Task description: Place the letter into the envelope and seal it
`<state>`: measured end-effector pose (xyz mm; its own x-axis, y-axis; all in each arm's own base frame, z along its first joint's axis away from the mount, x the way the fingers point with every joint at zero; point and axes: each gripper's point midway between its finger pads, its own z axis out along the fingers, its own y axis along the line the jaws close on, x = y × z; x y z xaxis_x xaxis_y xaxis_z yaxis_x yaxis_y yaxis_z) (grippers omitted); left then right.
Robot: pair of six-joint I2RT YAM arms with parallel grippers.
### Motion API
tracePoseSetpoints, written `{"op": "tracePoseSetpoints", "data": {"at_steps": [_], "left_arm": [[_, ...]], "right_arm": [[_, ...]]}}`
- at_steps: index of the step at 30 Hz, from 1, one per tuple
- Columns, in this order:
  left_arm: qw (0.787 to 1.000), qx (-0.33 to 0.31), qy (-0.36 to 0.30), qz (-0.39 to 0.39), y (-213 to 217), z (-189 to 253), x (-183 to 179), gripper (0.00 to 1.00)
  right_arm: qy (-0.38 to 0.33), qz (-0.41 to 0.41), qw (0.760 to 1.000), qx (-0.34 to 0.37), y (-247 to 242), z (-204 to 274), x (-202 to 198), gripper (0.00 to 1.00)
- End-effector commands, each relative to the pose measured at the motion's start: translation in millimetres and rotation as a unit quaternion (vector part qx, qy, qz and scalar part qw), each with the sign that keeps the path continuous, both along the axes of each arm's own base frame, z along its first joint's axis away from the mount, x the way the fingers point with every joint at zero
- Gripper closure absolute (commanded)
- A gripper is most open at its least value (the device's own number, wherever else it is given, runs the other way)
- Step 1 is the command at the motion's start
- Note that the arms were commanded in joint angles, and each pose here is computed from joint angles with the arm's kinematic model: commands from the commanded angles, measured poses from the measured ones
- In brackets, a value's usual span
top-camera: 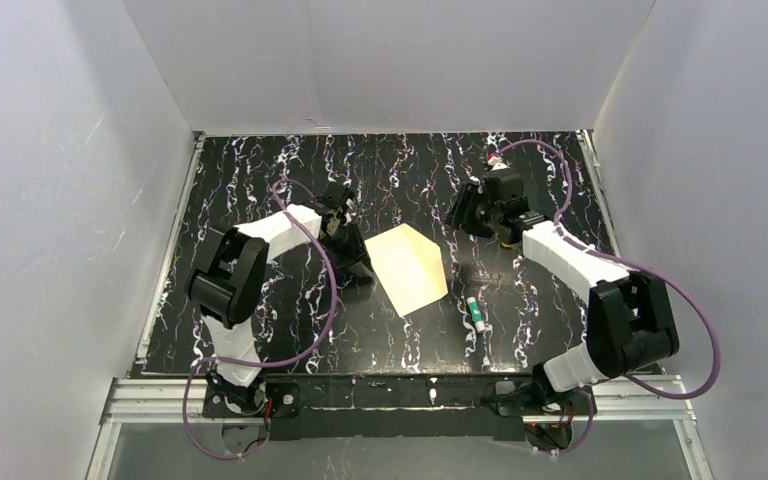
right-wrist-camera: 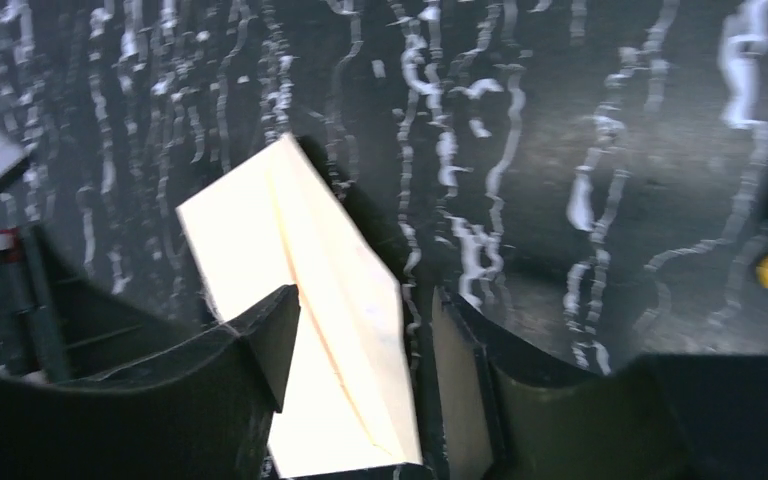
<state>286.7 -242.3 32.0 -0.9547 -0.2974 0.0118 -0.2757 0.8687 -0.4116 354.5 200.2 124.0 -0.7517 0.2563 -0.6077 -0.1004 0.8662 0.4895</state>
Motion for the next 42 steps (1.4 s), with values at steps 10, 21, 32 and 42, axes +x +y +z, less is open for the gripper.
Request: {"op": "tracePoseSetpoints", "data": {"at_steps": [10,21,32,42], "left_arm": [[0.943,0.178,-0.277,-0.047,93.1,129.8,39.8,0.03],[0.913,0.138,-0.385,0.008,118.1,193.7,59.1,0.02],[0.933,0.057,-0.355,-0.02,89.1,176.4,53.9,0.02],[0.928,0.072,-0.366,-0.016,95.5,183.7,56.7,0.02]], "right_arm": [[0.187,-0.011,0.965,-0.185,-84.9,-18.3,-103.7,0.31],[0.302,0.063,0.939,-0.151,-78.4,-61.2,-179.3,0.31],[0.325,0.077,0.929,-0.163,-69.5,-94.0,-186.1,0.49],[0.312,0.067,0.924,-0.209,-75.1,-105.3,-181.0,0.55]]}}
